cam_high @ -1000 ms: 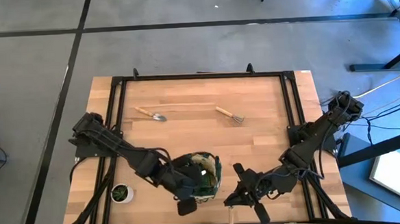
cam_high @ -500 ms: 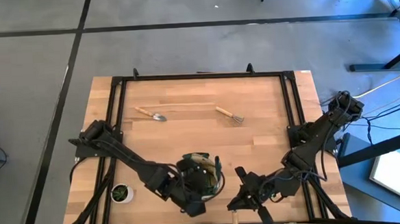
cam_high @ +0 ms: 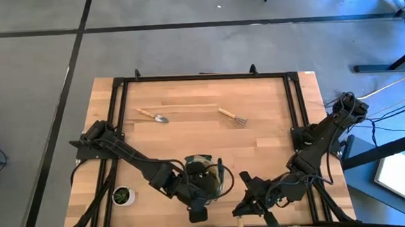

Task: Pick & Place Garden tools in Gardening bag
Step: Put the right brown trowel into the gardening bag

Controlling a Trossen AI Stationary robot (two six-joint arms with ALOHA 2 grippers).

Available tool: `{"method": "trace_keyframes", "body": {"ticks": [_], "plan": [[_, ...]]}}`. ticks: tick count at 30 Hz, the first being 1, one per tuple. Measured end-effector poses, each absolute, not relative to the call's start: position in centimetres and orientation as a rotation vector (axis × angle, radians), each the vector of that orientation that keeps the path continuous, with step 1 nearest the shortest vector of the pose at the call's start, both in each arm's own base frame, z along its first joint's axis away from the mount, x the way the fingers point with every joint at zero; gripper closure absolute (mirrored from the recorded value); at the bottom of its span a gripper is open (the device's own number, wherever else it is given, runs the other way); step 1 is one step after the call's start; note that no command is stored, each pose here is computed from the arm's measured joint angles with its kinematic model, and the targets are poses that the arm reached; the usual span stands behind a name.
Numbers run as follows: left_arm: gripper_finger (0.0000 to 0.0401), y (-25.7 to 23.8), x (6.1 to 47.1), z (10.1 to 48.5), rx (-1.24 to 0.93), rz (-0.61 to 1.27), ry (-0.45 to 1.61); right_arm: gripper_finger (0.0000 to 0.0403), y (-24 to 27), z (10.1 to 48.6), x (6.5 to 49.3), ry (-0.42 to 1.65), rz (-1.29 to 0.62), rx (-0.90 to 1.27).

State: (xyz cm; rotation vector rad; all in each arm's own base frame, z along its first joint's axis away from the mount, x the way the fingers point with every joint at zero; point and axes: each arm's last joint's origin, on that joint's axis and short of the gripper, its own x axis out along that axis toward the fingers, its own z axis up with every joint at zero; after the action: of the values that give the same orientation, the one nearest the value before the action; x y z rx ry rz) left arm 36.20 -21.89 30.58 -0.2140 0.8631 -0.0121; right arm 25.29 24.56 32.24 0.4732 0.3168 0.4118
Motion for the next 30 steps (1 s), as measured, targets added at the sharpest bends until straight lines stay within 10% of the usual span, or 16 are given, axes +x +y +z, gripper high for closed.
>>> {"method": "trace_keyframes", "body": {"ticks": [16, 30], "plan": [[0.0214, -21.5, 37.2, 30.8, -0.314, -0.013, 0.815, 0.0402, 25.2, 32.2, 24.7, 0.324, 0.435, 0.475], [0.0213, -22.9, 39.1, 25.2, -0.265, -0.059, 0.975, 0.0402, 25.5, 32.2, 24.3, 0.337, 0.446, 0.486]]}}
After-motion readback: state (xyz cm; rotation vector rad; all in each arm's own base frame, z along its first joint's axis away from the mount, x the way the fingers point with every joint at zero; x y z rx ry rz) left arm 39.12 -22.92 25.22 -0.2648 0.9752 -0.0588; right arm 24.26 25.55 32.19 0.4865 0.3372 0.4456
